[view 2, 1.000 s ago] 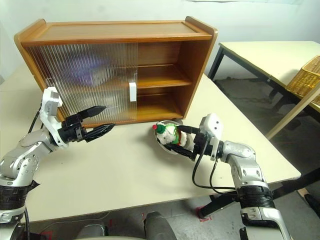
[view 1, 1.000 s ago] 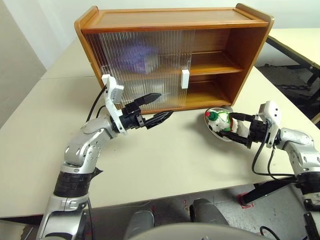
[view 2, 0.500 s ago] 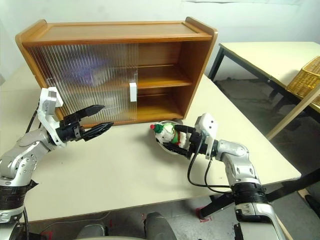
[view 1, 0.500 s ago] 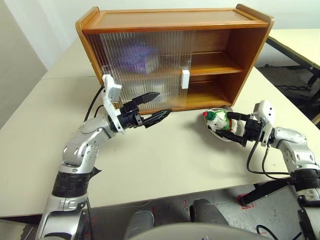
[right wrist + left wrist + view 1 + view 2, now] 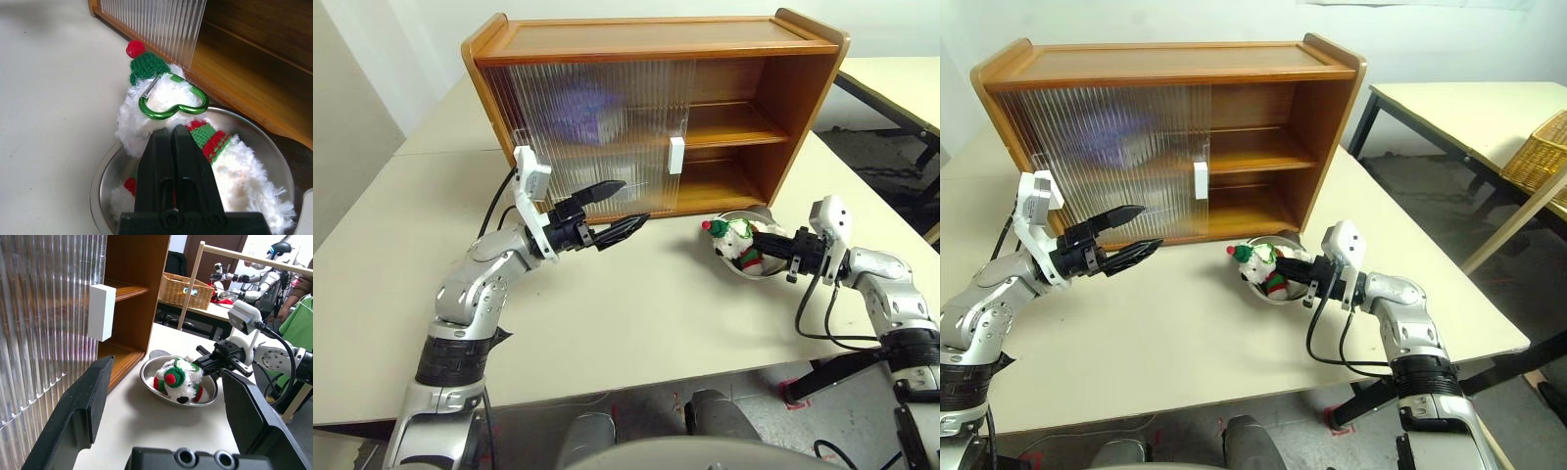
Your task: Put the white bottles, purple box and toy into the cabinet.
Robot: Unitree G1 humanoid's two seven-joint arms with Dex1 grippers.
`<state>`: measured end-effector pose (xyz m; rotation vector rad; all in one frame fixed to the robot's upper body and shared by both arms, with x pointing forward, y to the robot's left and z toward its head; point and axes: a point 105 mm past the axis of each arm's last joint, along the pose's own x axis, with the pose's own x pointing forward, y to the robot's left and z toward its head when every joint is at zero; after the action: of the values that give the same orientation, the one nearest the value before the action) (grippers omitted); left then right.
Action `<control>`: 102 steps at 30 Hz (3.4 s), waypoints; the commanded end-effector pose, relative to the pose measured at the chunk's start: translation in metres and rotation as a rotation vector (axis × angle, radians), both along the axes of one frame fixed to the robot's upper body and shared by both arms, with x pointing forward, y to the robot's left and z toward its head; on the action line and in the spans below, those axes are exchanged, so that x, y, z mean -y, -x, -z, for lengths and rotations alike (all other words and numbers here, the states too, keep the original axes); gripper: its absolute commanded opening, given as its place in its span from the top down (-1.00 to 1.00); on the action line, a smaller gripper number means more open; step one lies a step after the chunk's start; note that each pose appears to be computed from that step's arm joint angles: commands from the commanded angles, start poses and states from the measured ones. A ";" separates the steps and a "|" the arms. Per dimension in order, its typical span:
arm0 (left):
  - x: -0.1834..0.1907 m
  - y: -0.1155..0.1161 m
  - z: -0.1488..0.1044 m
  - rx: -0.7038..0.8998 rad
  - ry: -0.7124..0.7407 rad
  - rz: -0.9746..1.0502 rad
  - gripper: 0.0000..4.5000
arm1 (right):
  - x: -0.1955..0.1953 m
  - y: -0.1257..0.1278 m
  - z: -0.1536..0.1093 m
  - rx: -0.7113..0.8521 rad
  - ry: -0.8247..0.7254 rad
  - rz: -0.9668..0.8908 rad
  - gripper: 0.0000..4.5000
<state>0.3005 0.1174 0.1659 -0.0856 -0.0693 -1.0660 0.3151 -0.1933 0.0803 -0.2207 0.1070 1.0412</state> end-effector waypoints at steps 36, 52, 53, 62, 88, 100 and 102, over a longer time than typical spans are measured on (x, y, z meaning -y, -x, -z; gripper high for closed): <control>0.011 -0.002 0.001 0.004 0.001 0.059 -1.00 | 0.003 -0.017 -0.119 0.199 -0.160 0.028 0.98; 0.007 0.004 0.003 0.001 -0.008 0.031 -1.00 | -0.009 -0.052 -0.150 0.174 -0.248 0.028 0.98; 0.006 0.004 0.003 0.002 -0.010 0.030 -1.00 | -0.009 -0.054 -0.149 0.171 -0.247 0.029 0.98; 0.005 0.004 0.004 0.003 -0.017 0.022 -1.00 | -0.010 -0.076 -0.156 0.164 -0.268 0.047 0.98; 0.005 0.008 0.004 0.006 -0.021 0.013 -1.00 | -0.028 -0.124 -0.159 0.176 -0.345 0.199 0.98; 0.003 0.010 0.003 0.006 -0.022 0.002 -1.00 | -0.029 -0.140 -0.157 0.214 -0.300 0.354 0.98; 0.003 0.010 0.003 0.005 -0.021 0.000 -1.00 | -0.030 -0.142 -0.155 0.211 -0.296 0.365 0.98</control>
<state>0.2924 0.1129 0.1615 -0.0669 -0.0602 -1.0721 0.4548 -0.1660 0.2328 -0.0359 -0.1910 0.6619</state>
